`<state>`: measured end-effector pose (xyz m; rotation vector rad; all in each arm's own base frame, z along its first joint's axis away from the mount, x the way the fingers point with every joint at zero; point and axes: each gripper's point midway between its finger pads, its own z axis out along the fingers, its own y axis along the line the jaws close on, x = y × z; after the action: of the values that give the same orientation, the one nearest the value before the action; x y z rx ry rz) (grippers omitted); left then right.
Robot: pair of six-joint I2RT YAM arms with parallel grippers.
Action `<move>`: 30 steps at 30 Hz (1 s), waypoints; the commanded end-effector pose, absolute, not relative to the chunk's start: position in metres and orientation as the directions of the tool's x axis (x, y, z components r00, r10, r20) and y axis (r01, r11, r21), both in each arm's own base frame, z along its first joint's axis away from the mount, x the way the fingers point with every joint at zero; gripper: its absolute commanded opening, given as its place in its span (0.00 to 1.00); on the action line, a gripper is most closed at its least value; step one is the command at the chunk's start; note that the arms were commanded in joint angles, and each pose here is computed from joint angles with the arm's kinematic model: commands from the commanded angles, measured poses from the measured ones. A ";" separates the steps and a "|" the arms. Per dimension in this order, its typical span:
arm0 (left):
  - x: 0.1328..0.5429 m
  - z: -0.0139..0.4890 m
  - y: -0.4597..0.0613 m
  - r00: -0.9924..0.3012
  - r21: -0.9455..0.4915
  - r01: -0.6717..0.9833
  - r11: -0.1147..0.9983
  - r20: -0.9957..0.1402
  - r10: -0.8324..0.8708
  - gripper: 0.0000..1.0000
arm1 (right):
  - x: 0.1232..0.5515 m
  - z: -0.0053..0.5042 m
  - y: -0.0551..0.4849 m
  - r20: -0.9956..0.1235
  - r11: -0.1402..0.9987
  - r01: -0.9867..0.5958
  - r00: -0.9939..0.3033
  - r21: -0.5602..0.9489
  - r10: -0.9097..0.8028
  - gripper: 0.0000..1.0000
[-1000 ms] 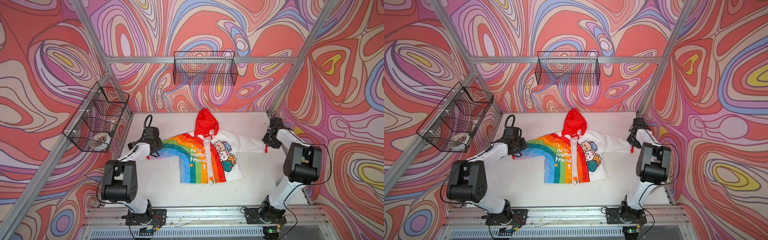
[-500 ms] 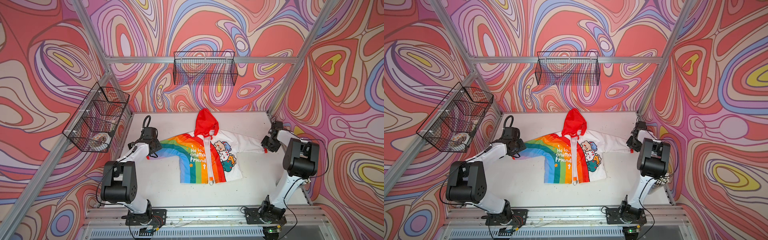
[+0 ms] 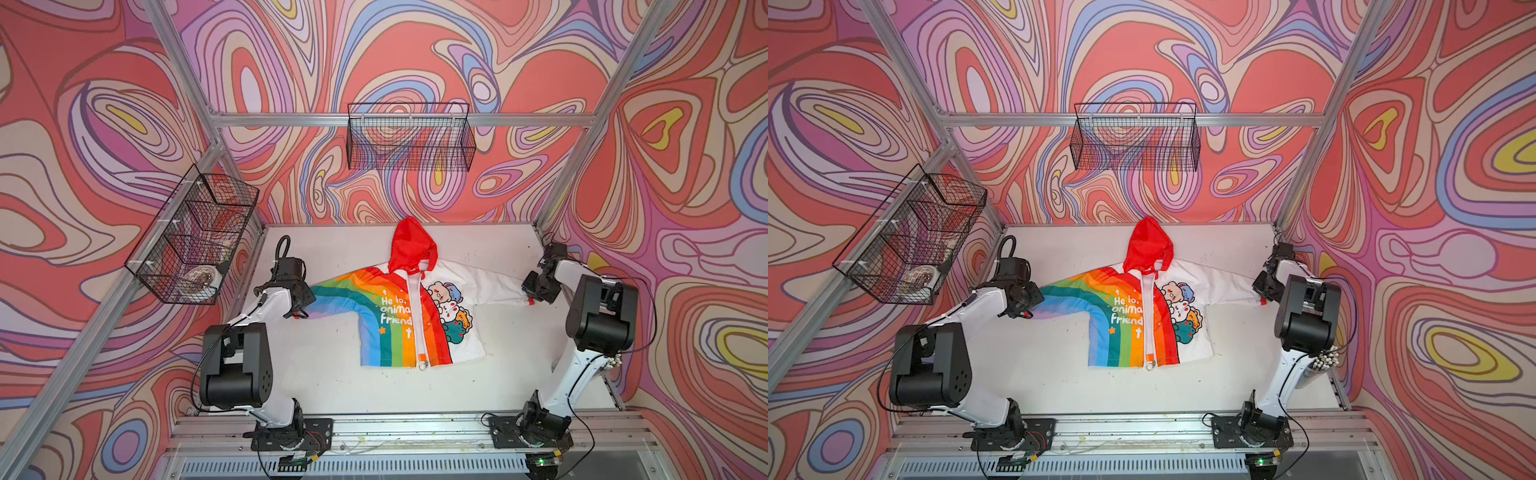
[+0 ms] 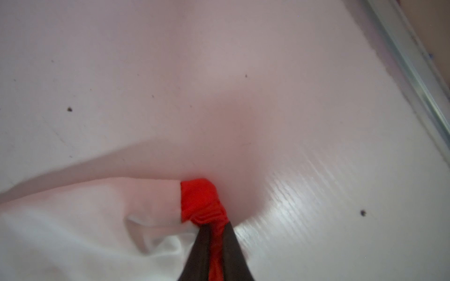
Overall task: Unzip the jacket
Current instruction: Smooth out the jacket at the center of the board.
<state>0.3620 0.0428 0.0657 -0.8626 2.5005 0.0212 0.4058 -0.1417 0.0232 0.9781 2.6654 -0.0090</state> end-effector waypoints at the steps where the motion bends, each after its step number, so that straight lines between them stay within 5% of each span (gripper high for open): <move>1: 0.353 0.050 0.045 -0.699 -0.111 -0.602 0.791 -0.406 -0.589 0.58 | 0.397 0.006 -0.141 -0.233 0.763 0.641 -0.732 0.083 0.640 0.09; 22: 0.337 0.018 0.054 -0.755 0.039 -0.633 0.773 -0.249 -0.606 0.48 | 0.398 0.011 -0.142 -0.245 0.760 0.643 -0.725 0.097 0.644 0.08; 30: 0.330 0.009 0.064 -0.762 0.072 -0.638 0.767 -0.202 -0.615 0.30 | 0.397 0.013 -0.144 -0.251 0.755 0.648 -0.717 0.101 0.650 0.06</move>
<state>0.3459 0.0559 0.0182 -0.9650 2.7235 0.1322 0.4070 -0.1417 0.0234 0.9836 2.6589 0.0223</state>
